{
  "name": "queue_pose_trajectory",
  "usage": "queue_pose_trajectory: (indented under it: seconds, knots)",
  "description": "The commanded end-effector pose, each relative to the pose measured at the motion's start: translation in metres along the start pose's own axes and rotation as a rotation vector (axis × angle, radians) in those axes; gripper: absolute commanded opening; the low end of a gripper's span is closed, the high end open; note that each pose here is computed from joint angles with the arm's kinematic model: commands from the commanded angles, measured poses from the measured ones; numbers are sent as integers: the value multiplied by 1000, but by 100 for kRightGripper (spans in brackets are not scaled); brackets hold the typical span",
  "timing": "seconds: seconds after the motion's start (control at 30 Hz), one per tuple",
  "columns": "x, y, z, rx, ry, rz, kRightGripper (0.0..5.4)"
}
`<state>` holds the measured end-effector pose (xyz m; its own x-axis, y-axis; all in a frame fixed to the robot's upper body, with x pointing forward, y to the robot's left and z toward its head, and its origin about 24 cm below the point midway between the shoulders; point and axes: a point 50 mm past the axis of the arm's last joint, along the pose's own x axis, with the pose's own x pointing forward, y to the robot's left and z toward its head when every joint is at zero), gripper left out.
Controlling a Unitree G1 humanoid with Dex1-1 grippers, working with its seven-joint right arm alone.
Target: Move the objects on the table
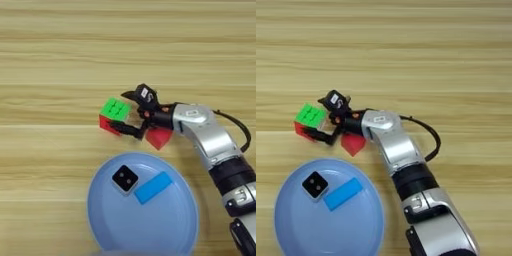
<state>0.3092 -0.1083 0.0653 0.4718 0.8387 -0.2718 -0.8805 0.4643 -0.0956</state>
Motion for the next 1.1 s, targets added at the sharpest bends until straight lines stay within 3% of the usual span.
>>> queue_pose_trajectory:
  seconds: [0.03,0.3,0.47,0.87,1.1]
  knots:
    - [-6,-13,50,-132,-170,-26,536]
    - [-21,-3,66,-188,-303,65,536]
    - [-31,7,66,-216,-328,159,536]
    - [-61,35,41,-279,-217,427,536]
    - [-70,40,29,-290,-145,499,536]
